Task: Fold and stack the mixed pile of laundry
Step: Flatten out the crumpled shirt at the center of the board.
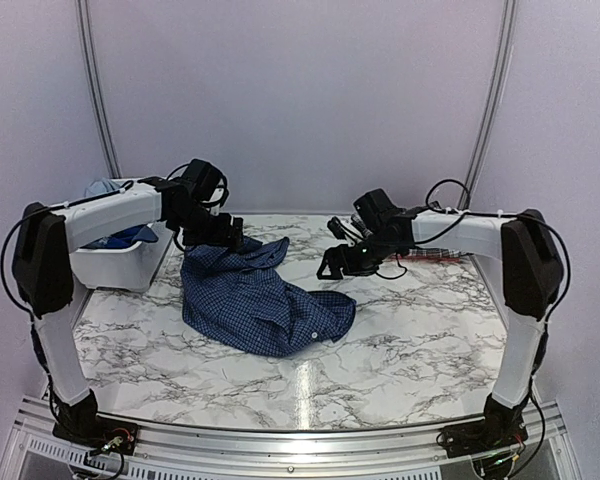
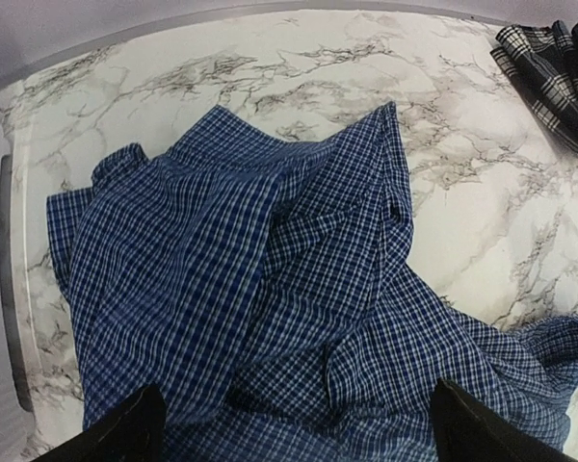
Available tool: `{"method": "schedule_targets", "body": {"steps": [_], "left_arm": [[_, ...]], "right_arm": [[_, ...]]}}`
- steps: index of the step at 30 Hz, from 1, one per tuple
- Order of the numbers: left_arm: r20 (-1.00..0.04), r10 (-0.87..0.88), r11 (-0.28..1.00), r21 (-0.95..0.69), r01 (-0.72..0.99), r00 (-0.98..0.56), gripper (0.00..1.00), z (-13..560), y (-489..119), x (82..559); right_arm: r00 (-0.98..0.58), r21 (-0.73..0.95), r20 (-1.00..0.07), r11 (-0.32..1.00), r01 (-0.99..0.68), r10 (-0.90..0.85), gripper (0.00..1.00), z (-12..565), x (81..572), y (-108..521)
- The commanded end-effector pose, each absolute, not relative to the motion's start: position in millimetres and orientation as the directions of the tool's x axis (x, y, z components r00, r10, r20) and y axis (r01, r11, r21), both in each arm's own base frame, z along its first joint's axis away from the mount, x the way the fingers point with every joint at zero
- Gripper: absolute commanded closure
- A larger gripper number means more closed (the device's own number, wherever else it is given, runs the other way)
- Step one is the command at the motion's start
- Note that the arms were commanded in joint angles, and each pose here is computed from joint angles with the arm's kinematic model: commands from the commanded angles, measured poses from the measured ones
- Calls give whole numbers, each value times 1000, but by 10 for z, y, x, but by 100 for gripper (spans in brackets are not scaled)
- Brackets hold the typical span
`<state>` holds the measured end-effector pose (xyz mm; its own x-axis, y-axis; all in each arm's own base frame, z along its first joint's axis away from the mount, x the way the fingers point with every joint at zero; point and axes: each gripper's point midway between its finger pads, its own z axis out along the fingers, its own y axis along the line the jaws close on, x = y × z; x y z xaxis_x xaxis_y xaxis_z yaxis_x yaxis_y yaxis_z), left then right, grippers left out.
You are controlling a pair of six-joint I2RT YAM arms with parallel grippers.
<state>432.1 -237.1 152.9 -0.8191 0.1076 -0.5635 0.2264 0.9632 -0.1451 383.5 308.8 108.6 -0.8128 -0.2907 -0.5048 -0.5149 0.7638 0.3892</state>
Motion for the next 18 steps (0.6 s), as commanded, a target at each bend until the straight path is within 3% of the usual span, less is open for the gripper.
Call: {"method": "schedule_targets", "body": {"steps": [1, 9, 13, 15, 18], "left_arm": [[-528, 238, 962, 9, 275, -815, 1, 1407, -2411, 4525], [-473, 306, 949, 85, 302, -827, 1, 1065, -2512, 4739], [-434, 327, 945, 154, 289, -840, 3, 856, -2450, 4767], [-431, 320, 947, 175, 270, -843, 15, 852, -2399, 4778], [-465, 304, 952, 190, 241, -831, 40, 1028, -2346, 4809]], "right_arm": [[-766, 220, -477, 785, -579, -431, 17, 877, 3969, 3185], [-672, 106, -390, 695, -711, -629, 22, 504, 3800, 3464], [-676, 69, -313, 694, -717, -667, 29, 254, 3700, 3376], [-680, 44, -301, 703, -710, -668, 39, 222, 3696, 3311], [-696, 8, -310, 731, -683, -647, 78, 318, 3785, 3180]]}}
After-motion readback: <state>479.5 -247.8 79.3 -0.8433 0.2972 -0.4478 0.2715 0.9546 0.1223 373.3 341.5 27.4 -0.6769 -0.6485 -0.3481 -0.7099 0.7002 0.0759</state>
